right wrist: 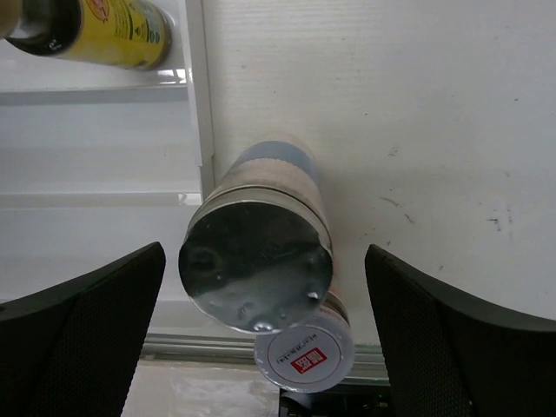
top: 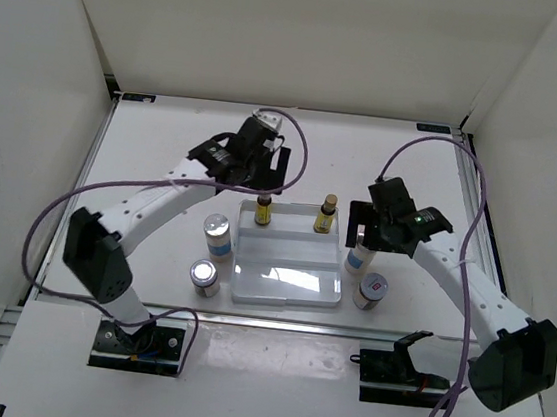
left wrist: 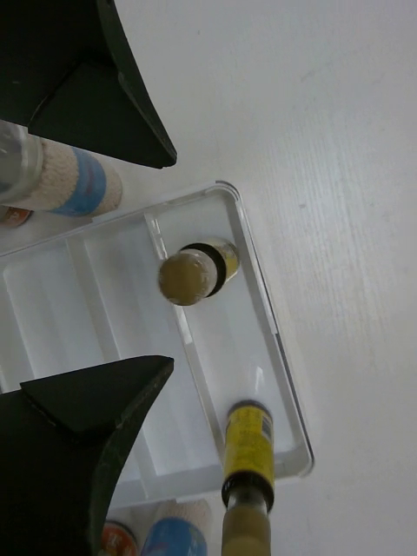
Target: Organize the condiment bottles
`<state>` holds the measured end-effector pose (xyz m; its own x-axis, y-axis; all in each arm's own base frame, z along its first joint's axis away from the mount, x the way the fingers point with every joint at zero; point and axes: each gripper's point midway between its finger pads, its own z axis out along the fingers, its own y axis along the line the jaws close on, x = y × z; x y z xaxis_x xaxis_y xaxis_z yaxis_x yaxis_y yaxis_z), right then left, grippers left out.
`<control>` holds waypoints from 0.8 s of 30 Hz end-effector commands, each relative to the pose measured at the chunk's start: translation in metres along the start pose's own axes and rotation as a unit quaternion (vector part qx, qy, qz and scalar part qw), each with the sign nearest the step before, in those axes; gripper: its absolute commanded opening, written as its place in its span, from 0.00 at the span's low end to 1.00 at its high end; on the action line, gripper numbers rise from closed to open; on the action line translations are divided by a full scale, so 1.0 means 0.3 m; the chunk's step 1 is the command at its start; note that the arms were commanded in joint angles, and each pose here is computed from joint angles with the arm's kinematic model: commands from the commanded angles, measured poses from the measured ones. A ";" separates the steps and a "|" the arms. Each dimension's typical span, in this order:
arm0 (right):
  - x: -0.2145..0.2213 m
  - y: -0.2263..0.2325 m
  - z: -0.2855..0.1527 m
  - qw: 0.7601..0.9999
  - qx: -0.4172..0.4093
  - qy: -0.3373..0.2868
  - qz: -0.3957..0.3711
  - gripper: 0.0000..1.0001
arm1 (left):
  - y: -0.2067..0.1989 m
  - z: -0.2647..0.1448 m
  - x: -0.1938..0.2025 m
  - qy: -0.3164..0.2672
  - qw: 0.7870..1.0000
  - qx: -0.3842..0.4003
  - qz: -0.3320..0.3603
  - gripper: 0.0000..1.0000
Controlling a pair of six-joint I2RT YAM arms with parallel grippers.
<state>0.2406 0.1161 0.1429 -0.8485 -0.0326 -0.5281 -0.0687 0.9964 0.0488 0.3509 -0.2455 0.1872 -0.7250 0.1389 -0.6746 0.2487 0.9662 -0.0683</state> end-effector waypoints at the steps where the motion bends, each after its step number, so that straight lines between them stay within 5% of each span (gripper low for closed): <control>1: 0.026 0.035 0.035 0.999 -0.029 0.017 -0.003 0.97 | 0.053 -0.280 -0.153 -0.112 0.993 0.006 -0.023 1.00; 7: 0.025 0.026 0.043 1.000 -0.019 0.013 0.008 0.84 | 0.215 -0.455 -0.113 -0.149 0.987 -0.059 -0.015 1.00; 15: -0.059 0.008 -0.079 0.998 -0.021 -0.047 0.018 0.37 | 0.377 -0.447 0.077 -0.145 0.980 -0.128 -0.048 1.00; 24: -0.143 0.128 -0.257 0.987 -0.109 -0.114 -0.016 0.20 | 0.390 -0.400 0.123 -0.131 0.981 -0.139 -0.033 1.00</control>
<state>0.2307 0.1247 0.1862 -0.7940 -0.0232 -0.6074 -0.1202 0.9855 0.1194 0.2722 -0.1055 0.2308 -0.5727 0.0608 -0.8175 0.0186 0.9980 0.0612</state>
